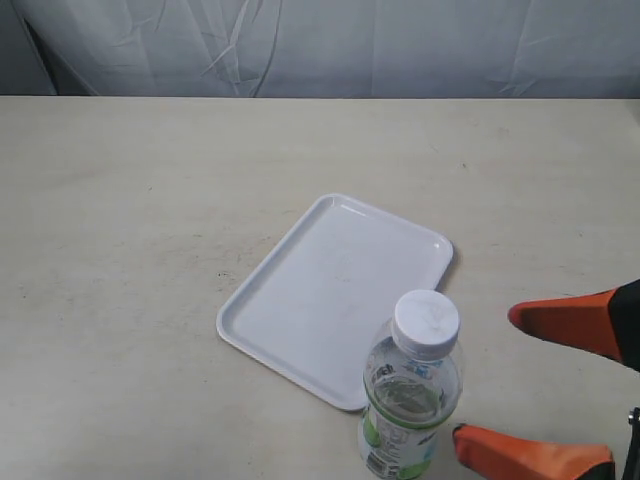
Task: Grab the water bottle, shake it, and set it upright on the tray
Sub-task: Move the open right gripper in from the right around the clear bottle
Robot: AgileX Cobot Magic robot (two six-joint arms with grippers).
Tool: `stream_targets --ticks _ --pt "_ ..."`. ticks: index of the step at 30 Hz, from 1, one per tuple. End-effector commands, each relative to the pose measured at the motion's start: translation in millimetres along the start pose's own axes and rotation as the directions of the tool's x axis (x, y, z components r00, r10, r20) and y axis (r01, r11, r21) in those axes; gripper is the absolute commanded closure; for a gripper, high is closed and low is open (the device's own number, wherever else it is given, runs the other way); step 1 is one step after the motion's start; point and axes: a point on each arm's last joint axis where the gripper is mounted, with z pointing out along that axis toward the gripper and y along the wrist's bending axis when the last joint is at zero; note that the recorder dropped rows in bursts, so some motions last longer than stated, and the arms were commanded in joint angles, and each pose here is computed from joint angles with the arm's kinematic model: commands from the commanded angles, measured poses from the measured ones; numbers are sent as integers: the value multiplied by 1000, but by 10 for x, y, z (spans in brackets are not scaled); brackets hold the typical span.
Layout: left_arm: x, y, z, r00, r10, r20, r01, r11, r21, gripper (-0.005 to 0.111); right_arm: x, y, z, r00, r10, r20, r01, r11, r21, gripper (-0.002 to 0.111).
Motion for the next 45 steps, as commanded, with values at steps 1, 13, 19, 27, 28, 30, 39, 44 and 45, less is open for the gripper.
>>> stream_targets --ticks 1,13,19,27,28,30,39,44,45 --pt "-5 -4 -2 1000 -2 14 2 1000 6 105 -4 -60 64 999 26 -20 -26 1000 3 4" --pt "-5 -4 -2 1000 -2 14 2 1000 6 105 -6 -214 356 996 27 -80 -36 993 -108 4" --pt "-5 -4 -2 1000 -2 14 2 1000 6 105 -1 -251 458 996 38 -87 -52 985 -165 4" --pt "-5 -4 -2 1000 -2 14 2 1000 6 105 42 -353 624 994 32 -104 -52 978 -201 4" --pt "-5 -4 -2 1000 -2 14 2 1000 6 105 45 -361 641 995 21 -99 -42 977 -208 4" --pt "-5 -4 -2 1000 -2 14 2 1000 6 105 48 -374 659 995 21 -98 -41 977 -210 4" --pt "-5 -4 -2 1000 -2 14 2 1000 6 105 110 -324 802 986 -97 -138 64 973 -223 4" --pt "-5 -4 -2 1000 -2 14 2 1000 6 105 124 -303 870 979 -120 -162 93 982 -164 4" --pt "-5 -4 -2 1000 -2 14 2 1000 6 105 126 -298 877 978 -126 -167 100 983 -157 4"
